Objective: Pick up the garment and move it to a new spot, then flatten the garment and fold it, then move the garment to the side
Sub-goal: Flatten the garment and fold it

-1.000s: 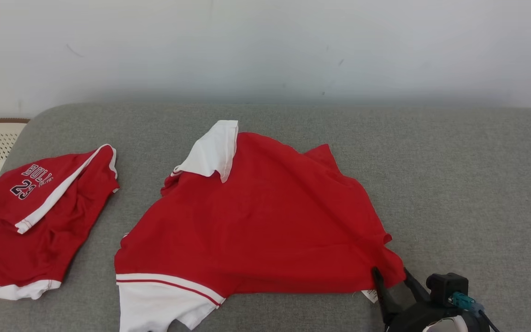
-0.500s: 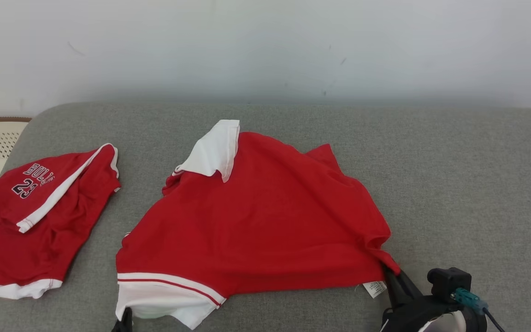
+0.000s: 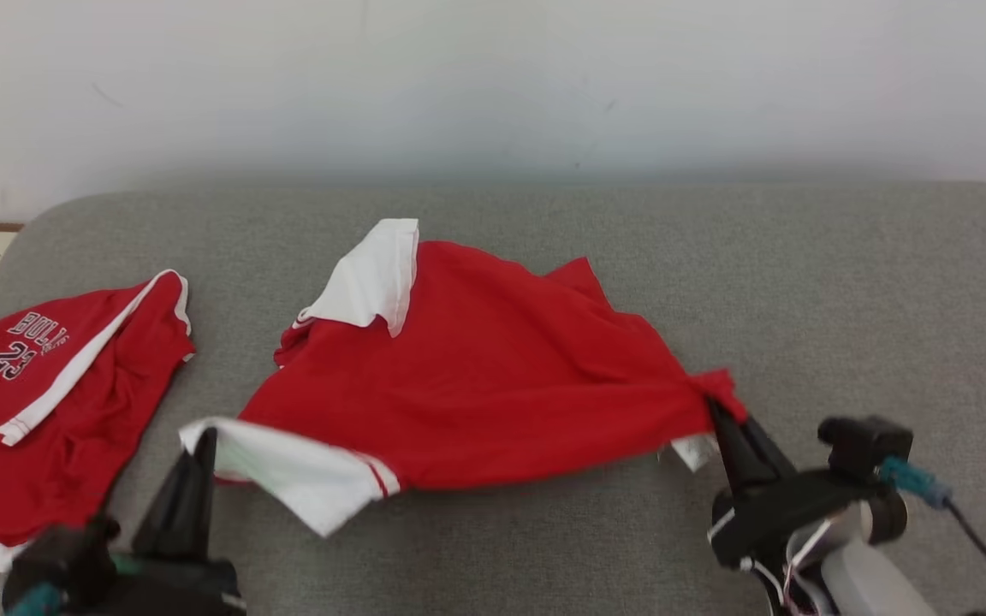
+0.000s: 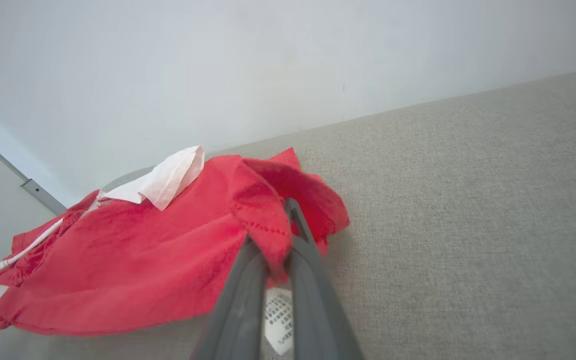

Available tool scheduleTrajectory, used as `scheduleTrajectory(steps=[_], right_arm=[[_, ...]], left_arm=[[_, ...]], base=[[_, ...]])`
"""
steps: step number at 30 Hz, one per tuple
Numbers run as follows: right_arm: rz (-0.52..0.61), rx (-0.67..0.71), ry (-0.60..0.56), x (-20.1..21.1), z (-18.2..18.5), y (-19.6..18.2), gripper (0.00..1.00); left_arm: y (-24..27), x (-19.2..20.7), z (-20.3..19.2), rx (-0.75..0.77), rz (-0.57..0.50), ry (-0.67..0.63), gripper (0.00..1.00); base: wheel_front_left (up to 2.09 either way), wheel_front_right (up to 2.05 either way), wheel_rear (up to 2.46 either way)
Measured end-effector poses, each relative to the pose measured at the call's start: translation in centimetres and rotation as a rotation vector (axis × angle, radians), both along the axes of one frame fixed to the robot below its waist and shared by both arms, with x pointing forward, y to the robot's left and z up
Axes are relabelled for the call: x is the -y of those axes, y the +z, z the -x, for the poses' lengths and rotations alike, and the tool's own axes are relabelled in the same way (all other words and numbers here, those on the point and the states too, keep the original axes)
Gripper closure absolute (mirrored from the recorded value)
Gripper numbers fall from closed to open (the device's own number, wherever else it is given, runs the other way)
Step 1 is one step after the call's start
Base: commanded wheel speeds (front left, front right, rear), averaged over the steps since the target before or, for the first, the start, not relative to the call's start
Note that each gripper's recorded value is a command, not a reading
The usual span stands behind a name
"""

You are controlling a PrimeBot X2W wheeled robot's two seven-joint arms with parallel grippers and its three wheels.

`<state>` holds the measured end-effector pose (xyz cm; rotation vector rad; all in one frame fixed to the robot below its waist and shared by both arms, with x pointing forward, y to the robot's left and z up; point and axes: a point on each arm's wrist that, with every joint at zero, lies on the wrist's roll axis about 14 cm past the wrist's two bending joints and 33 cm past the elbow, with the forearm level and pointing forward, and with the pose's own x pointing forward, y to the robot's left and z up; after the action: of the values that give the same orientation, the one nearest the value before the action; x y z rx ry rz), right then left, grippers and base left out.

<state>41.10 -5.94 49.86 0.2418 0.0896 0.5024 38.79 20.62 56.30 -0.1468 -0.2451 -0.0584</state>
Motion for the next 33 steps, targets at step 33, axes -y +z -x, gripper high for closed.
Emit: scheduleTrajectory(steps=[33], right_arm=[[-0.23, 0.183, -0.199, 2.7, -29.8, 19.1, 1.0]], left_arm=[[20.6, 3.1, -28.4, 0.302, -0.218, -0.207, 1.0]], base=[[0.0, 0.0, 0.0]])
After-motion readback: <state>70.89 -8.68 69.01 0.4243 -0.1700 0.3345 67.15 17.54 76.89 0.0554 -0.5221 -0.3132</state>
